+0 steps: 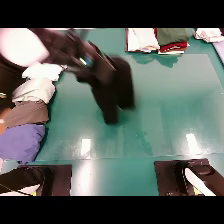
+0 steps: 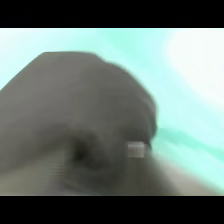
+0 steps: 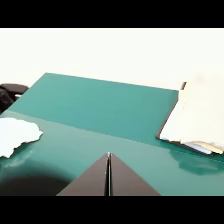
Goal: Fold the shirts.
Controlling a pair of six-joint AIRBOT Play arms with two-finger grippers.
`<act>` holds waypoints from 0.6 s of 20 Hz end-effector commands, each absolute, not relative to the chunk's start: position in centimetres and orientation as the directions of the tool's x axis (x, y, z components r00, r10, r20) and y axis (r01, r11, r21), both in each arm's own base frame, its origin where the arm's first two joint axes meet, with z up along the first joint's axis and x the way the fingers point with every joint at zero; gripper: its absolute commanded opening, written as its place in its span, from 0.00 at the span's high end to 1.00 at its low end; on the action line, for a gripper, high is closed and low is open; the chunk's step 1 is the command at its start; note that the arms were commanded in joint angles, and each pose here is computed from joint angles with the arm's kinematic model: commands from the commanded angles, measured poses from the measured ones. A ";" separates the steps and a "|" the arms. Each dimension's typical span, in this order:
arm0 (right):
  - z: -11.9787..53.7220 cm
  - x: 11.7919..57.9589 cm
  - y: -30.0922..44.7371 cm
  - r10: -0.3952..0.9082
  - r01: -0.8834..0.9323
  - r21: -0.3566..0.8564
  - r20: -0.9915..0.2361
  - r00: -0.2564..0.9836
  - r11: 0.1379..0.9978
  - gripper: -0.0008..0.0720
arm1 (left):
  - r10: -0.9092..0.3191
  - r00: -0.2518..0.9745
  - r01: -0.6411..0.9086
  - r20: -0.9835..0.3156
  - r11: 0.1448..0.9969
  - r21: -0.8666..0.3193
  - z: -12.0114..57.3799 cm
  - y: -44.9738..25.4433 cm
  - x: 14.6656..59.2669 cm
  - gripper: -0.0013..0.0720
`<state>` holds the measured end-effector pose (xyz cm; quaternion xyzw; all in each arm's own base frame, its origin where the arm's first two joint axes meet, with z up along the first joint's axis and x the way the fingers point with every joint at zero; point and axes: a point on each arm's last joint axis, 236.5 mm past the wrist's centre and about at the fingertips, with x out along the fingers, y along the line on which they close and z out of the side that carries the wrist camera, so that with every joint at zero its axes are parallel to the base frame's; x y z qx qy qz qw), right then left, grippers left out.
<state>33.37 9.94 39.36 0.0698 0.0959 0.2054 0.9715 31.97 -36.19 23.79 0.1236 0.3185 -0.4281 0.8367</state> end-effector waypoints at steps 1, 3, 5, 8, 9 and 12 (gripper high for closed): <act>39.5 32.8 9.5 0.402 -0.376 0.170 -0.161 0.901 0.911 0.97 | -0.651 0.362 0.819 -0.668 0.564 -0.107 19.9 -38.4 31.4 0.15; 38.9 32.9 9.7 0.412 -0.382 0.177 -0.182 0.893 0.907 0.97 | -0.547 0.473 0.728 -0.691 0.684 -0.044 19.7 -34.1 35.5 0.15; 38.4 33.0 9.8 0.416 -0.384 0.181 -0.198 0.888 0.906 0.97 | -0.426 0.535 0.594 -0.729 0.804 -0.034 18.1 -28.4 39.6 0.15; 38.3 33.0 10.4 0.432 -0.400 0.181 -0.201 0.879 0.898 0.97 | -0.375 0.460 0.438 -0.805 0.884 -0.161 12.4 -23.7 41.4 0.15; 38.3 33.0 10.7 0.440 -0.408 0.182 -0.202 0.875 0.895 0.97 | -0.380 0.403 0.405 -0.833 0.890 -0.210 9.6 -23.1 40.9 0.15; 37.6 33.6 11.0 0.446 -0.410 0.190 -0.219 0.868 0.892 0.97 | -0.394 0.227 0.327 -0.891 0.892 -0.311 1.6 -23.3 37.7 0.15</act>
